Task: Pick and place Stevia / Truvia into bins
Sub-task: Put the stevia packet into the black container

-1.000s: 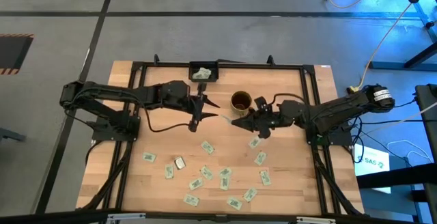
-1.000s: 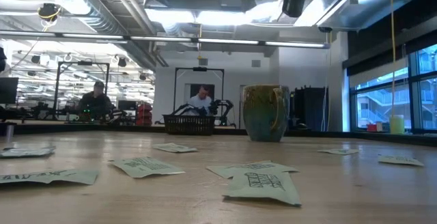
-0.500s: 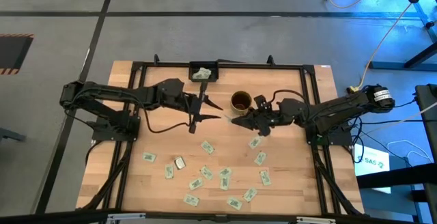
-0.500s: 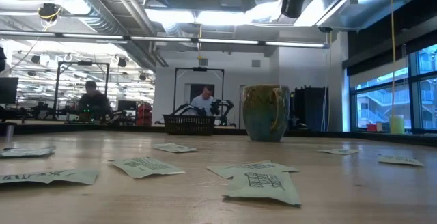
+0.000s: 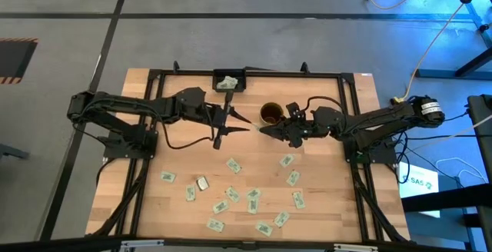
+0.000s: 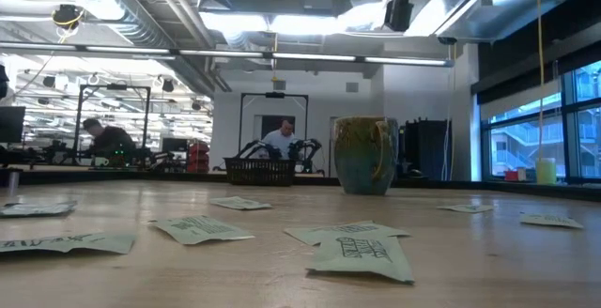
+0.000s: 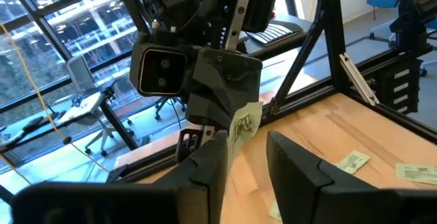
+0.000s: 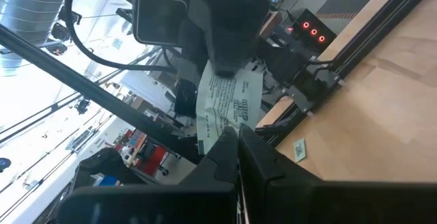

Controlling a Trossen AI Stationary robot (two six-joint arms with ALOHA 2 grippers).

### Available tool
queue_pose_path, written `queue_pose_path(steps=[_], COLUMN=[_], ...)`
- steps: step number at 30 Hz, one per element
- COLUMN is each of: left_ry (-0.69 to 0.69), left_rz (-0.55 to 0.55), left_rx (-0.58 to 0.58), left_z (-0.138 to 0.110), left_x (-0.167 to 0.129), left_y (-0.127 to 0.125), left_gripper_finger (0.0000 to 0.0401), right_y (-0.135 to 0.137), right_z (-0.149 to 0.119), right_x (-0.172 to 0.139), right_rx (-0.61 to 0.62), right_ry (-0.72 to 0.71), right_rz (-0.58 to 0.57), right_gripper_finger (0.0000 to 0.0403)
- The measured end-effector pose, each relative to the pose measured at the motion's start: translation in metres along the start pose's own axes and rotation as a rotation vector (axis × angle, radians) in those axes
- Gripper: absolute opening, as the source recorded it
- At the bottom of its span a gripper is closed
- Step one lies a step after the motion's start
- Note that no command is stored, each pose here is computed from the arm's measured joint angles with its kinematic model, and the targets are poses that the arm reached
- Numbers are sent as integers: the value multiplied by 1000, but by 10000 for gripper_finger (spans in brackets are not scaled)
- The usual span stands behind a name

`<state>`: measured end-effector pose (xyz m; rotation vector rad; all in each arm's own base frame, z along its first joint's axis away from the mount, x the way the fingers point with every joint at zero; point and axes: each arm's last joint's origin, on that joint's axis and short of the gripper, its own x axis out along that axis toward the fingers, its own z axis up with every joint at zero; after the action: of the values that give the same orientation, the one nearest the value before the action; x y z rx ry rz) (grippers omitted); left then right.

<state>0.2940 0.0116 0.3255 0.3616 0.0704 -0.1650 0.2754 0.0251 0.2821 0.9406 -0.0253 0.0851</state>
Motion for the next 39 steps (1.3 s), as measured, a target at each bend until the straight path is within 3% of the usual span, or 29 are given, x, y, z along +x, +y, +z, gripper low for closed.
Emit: queue_pose_path(steps=[10,18,23,28,34,39], left_ry=[2,15,72,155,261,357], left_rz=[6,11,66,138,277,455], left_rx=[1,-40,-213,-343,-543,-661], left_z=[0,-2,-13,-29,-52,-75], left_x=[0,-1,-5,-14,-33,-57], left_y=[0,3,19,39,70,99], left_gripper_finger=[11,3,3,3,3,3], right_y=[0,1,-3,-11,-22,-22], right_z=[0,0,-2,-6,-14,-19], right_x=[0,0,-1,-7,-17,-19], right_rx=[-43,-176,-238,-301,-349,-338], right_ry=[0,-5,35,86,178,203], right_rz=[1,6,-38,-180,-352,-389], right_gripper_finger=[2,22,75,110,117,118])
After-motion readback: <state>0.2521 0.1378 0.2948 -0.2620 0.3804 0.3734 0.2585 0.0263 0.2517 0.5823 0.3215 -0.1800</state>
